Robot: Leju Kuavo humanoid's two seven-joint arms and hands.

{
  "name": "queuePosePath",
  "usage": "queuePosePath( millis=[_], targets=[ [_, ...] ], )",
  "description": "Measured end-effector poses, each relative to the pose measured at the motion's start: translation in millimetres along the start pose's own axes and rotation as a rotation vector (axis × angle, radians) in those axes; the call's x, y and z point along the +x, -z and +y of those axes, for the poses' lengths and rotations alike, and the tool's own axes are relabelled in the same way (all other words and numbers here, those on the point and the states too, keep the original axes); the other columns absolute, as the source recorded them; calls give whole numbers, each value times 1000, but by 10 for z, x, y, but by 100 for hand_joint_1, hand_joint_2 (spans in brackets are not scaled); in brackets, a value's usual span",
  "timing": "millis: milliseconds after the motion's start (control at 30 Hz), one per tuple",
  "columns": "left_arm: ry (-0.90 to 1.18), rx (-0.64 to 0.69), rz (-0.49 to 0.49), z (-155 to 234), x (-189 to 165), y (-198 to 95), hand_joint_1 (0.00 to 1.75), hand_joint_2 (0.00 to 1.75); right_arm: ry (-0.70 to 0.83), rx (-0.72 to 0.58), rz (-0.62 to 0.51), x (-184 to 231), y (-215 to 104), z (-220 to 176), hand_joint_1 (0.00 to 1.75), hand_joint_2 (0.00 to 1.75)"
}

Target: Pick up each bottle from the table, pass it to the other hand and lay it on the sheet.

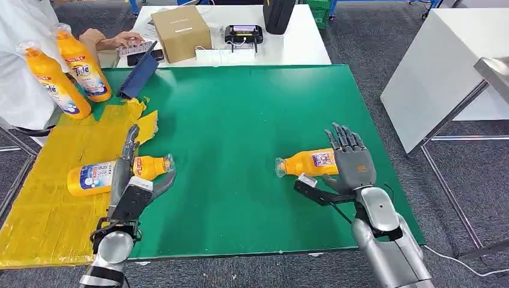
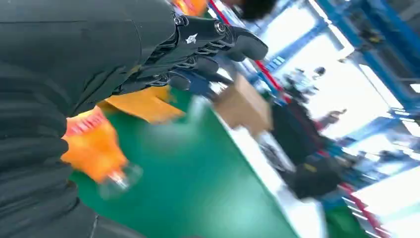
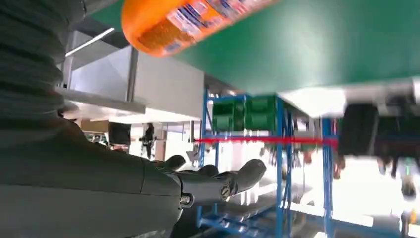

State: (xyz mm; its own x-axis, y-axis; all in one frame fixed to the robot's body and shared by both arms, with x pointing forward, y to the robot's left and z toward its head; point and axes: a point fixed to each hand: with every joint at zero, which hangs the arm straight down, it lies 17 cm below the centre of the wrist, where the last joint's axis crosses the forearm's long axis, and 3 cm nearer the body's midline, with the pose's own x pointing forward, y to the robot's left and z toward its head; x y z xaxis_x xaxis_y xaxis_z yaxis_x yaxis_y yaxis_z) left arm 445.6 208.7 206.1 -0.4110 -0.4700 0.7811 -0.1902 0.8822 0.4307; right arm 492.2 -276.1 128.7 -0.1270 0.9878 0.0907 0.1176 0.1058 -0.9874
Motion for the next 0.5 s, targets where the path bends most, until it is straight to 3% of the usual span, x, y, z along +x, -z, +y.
queuePosePath(
  millis=[200, 367, 433, 500],
  targets=[
    [-103, -42, -65, -121, 289, 8, 0, 175, -104, 101, 37, -535, 322, 205, 0, 175],
    [-106, -48, -67, -142, 303, 5, 0, 175, -108, 103, 39, -552, 339, 206, 0, 175],
    [-160, -72, -99, -250, 443, 2, 0, 175, -154, 214, 41, -742, 441, 513, 0, 175],
    [-170, -75, -104, -266, 466, 2, 0, 175, -160, 247, 37, -750, 404, 631, 0, 175]
  ],
)
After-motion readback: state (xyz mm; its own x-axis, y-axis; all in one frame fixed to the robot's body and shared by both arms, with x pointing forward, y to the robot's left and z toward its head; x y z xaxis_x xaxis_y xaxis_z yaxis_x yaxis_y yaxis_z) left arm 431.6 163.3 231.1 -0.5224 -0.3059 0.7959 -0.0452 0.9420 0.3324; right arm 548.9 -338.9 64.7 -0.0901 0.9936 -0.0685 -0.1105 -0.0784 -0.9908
